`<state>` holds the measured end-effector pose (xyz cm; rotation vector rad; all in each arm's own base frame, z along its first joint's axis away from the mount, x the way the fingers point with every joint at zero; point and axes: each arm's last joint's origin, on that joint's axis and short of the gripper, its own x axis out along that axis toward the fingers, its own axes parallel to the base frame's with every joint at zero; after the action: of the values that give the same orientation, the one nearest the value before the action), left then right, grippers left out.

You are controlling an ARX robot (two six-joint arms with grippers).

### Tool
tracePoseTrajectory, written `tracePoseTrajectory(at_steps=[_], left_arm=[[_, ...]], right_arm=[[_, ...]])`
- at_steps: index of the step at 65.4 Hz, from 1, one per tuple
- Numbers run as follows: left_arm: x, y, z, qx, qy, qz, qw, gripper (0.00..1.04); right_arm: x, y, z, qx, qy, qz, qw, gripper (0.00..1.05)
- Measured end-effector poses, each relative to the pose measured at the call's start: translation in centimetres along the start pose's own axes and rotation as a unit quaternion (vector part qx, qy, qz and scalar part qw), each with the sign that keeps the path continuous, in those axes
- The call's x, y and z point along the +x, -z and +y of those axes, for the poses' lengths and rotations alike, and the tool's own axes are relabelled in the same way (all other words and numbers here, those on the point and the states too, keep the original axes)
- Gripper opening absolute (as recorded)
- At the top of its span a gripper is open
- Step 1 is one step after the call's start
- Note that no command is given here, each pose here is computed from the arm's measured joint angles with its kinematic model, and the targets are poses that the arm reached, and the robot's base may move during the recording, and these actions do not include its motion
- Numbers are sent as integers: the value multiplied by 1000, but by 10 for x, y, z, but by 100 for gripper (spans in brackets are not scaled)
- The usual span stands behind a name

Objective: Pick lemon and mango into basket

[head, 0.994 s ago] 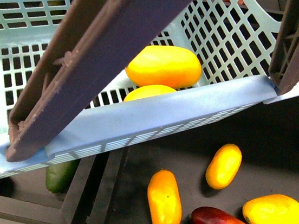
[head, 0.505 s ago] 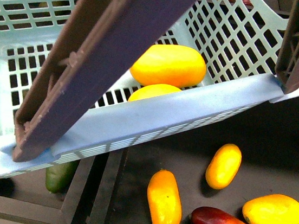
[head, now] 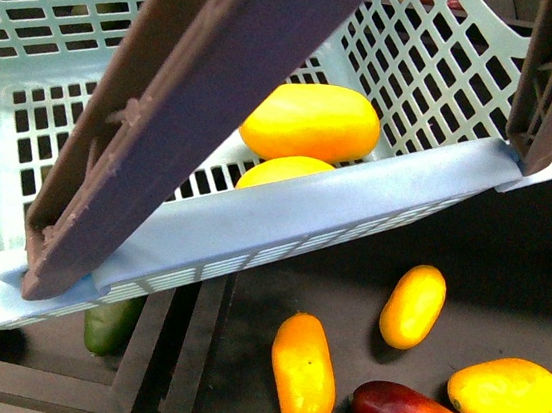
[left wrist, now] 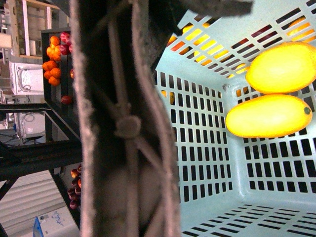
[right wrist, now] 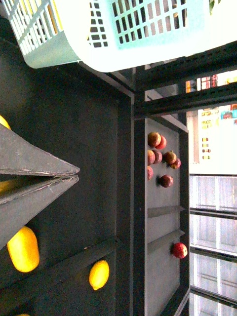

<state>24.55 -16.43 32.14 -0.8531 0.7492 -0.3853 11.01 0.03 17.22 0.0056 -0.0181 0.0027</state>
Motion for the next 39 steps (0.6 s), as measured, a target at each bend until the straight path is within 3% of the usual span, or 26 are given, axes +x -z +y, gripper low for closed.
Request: tracePoseTrajectory(at_steps=[30, 39], left_arm=[[0, 0, 0, -2, 1, 1, 1000, 4], [0, 0, 0, 0, 0, 0, 1000, 4]], right_arm=[[-13, 3, 0, 0, 1, 3, 1000, 2], [-13, 3, 0, -1, 1, 3, 1000, 37]])
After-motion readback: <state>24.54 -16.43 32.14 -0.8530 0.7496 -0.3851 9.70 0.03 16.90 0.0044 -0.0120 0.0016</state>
